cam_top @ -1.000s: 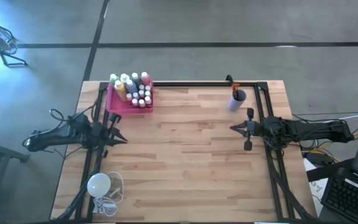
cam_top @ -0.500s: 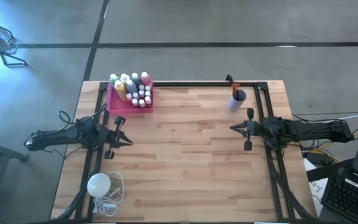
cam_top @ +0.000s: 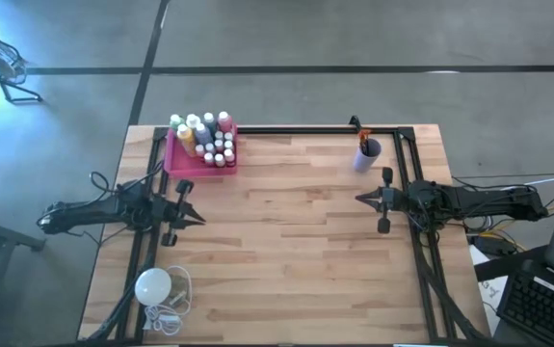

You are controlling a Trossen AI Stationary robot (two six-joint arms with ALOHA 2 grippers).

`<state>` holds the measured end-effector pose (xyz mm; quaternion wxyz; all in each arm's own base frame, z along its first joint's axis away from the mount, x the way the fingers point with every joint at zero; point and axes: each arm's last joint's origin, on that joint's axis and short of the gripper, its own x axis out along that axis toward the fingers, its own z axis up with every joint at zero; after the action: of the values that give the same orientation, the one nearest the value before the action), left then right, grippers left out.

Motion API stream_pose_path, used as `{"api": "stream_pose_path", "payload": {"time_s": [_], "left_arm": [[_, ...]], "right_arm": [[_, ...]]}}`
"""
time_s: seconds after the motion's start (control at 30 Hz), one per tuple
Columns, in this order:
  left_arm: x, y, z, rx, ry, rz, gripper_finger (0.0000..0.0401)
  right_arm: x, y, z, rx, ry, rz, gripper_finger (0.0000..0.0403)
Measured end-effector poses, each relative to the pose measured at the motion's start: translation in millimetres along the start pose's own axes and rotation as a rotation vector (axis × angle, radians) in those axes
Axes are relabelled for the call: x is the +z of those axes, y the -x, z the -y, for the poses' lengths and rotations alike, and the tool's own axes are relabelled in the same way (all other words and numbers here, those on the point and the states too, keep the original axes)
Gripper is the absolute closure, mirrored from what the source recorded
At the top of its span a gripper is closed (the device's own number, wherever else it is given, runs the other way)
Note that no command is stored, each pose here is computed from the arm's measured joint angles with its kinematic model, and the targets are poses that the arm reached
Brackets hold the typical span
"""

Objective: Pick & Place Paint Supplies
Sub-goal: Return to Home Position

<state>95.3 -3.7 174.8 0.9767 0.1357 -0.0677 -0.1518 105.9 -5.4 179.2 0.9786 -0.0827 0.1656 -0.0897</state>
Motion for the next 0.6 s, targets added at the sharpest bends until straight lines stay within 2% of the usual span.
{"api": "stream_pose_path", "payload": {"time_s": [0.33,0.47,0.53,0.6], "left_arm": [[0,0,0,0.000,0.001,0.000,0.0369],[0,0,0,0.000,0.002,-0.001,0.0369],[0,0,0,0.000,0.002,0.000,0.0369],[0,0,0,0.000,0.003,-0.002,0.0369]], "right_arm": [[-1,0,0,-0.001,-0.001,0.004,0.0394],[-15,-3,-3,0.001,0.001,-0.011,0.0394],[-23,-4,-4,-0.001,0.023,-0.015,0.0394],[-19,-2,-2,-0.025,0.082,0.027,0.0394]]}}
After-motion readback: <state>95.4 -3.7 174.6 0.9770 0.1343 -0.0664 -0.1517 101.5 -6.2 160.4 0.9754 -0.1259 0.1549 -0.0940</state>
